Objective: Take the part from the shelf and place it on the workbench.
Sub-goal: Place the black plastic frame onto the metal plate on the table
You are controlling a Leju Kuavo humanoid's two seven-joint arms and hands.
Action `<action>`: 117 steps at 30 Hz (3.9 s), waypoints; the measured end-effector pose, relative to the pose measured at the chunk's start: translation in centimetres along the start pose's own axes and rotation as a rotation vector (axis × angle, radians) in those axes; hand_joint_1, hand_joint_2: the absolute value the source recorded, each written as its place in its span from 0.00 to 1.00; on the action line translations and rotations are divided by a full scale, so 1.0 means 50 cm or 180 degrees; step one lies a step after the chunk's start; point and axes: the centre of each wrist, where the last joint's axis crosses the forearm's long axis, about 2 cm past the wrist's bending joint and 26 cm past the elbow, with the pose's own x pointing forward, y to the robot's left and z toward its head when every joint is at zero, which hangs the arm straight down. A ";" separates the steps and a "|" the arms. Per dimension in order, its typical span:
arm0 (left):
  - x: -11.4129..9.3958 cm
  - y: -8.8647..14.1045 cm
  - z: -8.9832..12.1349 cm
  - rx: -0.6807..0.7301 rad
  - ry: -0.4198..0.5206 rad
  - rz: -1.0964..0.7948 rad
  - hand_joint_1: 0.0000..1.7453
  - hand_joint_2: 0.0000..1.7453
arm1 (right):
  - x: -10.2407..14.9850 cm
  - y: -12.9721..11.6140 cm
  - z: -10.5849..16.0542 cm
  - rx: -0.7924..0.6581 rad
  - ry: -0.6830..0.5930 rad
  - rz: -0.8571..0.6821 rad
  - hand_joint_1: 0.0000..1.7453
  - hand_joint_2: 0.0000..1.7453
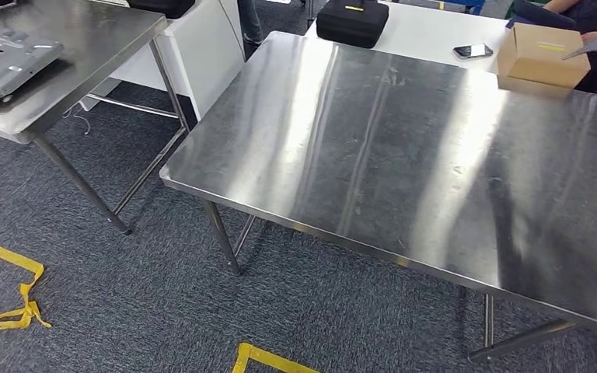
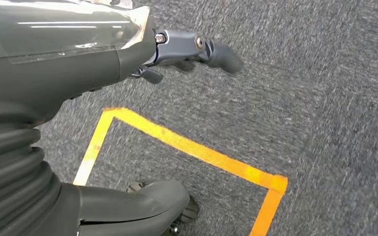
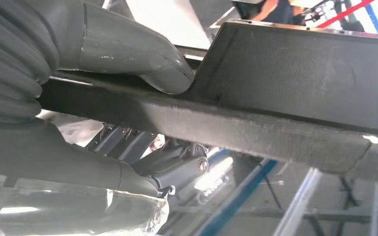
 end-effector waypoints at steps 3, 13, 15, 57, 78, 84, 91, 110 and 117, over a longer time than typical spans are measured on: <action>0.002 -0.004 0.000 -0.0004 -0.0006 0.0013 0.00 1.00 | -0.005 -0.003 -0.003 0.0015 -0.0035 0.0038 1.00 1.00; -0.002 -0.006 0.004 -0.0012 0.0001 0.0025 0.00 1.00 | 0.005 0.010 -0.011 -0.0026 -0.0137 0.0196 1.00 1.00; -0.002 -0.005 0.003 -0.0013 -0.0006 0.0025 0.00 1.00 | 0.007 0.014 -0.012 -0.0027 -0.0147 0.0206 1.00 1.00; -0.006 -0.004 0.006 -0.0079 0.0034 0.0017 0.00 1.00 | 0.018 0.035 -0.022 0.0032 -0.0202 0.0262 1.00 1.00; -0.005 -0.010 0.007 -0.0104 0.0056 0.0007 0.00 1.00 | 0.019 0.027 -0.024 -0.0026 -0.0226 0.0342 1.00 1.00; -0.002 -0.011 0.005 -0.0154 0.0033 -0.0023 0.00 1.00 | 0.025 0.014 -0.089 0.0066 -0.0414 0.0671 1.00 1.00; 0.013 -0.017 -0.003 -0.0213 -0.0019 -0.0031 0.00 1.00 | 0.049 -0.005 -0.248 0.0057 -0.0617 0.1014 1.00 1.00; 0.070 -0.046 -0.027 -0.0649 -0.0150 -0.0418 0.00 1.00 | 0.178 0.154 -0.263 0.0805 -0.1522 0.1461 1.00 1.00; 0.099 -0.058 -0.038 -0.0749 -0.0199 -0.0656 0.00 1.00 | 0.302 0.272 -0.101 0.1480 -0.1996 0.1367 1.00 1.00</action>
